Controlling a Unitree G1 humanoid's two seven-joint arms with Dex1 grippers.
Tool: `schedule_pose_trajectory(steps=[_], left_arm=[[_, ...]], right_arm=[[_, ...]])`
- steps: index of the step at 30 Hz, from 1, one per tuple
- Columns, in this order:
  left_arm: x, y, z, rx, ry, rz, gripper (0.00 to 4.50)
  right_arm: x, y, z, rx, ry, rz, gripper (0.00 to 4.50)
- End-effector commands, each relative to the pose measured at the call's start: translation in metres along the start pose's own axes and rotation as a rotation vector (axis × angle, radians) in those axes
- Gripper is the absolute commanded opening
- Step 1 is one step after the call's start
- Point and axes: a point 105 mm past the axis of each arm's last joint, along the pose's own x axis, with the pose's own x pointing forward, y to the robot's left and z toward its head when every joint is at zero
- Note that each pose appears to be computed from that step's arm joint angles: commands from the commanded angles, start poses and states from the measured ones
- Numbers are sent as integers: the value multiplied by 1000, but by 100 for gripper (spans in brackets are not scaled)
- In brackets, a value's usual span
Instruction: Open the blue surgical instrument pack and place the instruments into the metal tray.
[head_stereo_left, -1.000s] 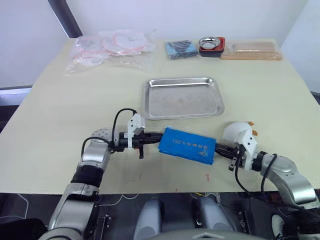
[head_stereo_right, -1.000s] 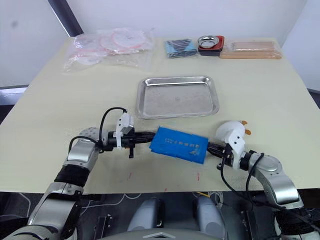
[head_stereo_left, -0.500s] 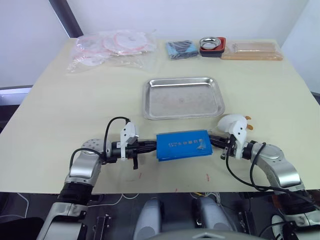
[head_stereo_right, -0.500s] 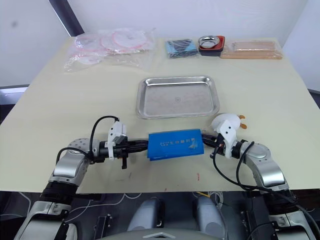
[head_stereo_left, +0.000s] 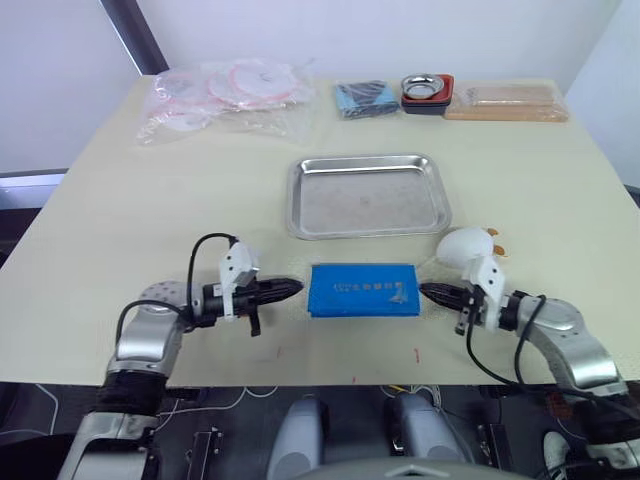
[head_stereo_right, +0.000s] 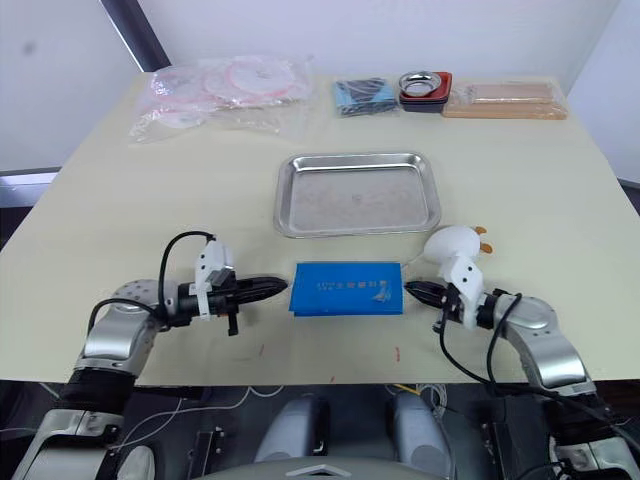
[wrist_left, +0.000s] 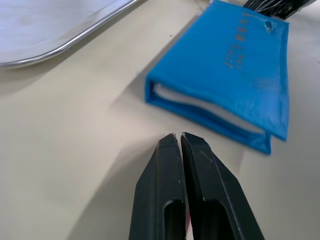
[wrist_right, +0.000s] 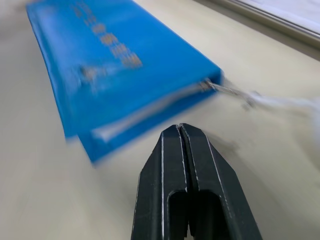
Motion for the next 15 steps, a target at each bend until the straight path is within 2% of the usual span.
schedule_pose_trajectory(steps=[1, 9, 12, 13, 14, 15], left_arm=[[-15, 0, 23, 83, -53, 13, 17], [-32, -17, 54, 168, -93, -76, 17], [-33, -26, 65, 204, -94, -132, 0], [-32, -29, 68, 217, -93, -151, 48], [-32, -31, 71, 226, -93, -166, 48], [-31, -34, 73, 235, -94, -189, 109]], right_arm=[[-21, -5, 14, -89, -49, -25, 0], [-30, 7, 39, -195, -155, 67, 0], [-26, 17, 44, -267, -147, 157, 83], [-24, 20, 45, -286, -146, 183, 141], [-22, 22, 46, -304, -146, 200, 141], [-19, 23, 47, -333, -150, 214, 214]])
